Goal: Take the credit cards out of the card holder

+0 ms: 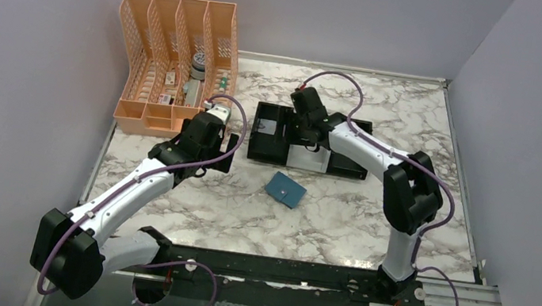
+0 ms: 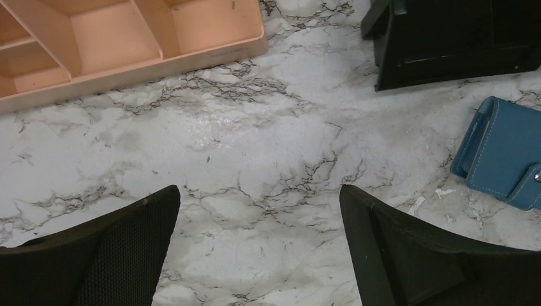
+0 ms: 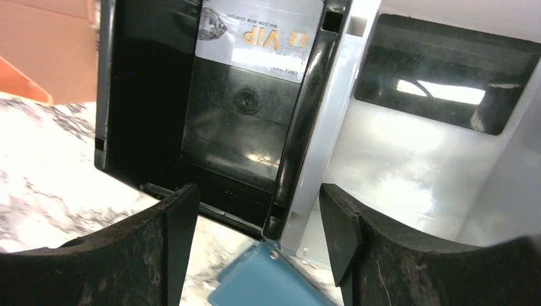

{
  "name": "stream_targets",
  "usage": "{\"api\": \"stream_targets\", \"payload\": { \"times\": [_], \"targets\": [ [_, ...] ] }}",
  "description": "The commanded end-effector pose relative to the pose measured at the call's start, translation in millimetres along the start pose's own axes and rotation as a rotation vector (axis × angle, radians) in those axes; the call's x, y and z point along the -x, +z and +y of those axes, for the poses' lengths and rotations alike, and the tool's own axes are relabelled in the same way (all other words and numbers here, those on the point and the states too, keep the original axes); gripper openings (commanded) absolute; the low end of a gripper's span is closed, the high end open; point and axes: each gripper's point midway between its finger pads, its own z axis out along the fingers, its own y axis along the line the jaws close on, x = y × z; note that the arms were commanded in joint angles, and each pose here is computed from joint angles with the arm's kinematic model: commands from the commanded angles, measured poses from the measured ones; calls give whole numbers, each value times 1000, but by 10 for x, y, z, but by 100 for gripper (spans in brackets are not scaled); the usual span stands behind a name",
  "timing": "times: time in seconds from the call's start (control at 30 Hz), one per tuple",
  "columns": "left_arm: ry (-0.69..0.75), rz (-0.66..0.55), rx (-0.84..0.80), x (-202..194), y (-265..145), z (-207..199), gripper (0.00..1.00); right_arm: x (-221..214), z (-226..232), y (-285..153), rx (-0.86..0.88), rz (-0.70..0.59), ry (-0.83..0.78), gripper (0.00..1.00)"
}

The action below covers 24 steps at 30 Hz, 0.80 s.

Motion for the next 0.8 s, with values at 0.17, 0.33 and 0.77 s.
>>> {"api": "stream_targets", "payload": {
  "times": [0.17,0.33,0.77],
  "targets": [
    [-15,-47,-14,184,-80,-11,99,295,101,-291,16,-95,-32,73],
    [-21,-67,-9,231,-116,6,99,-78,137,-649,209,-136,-190,68],
    [-49,-129,19,327,-227,89,99,-1023,-196,-504,226,46,-159,50]
  ]
}}
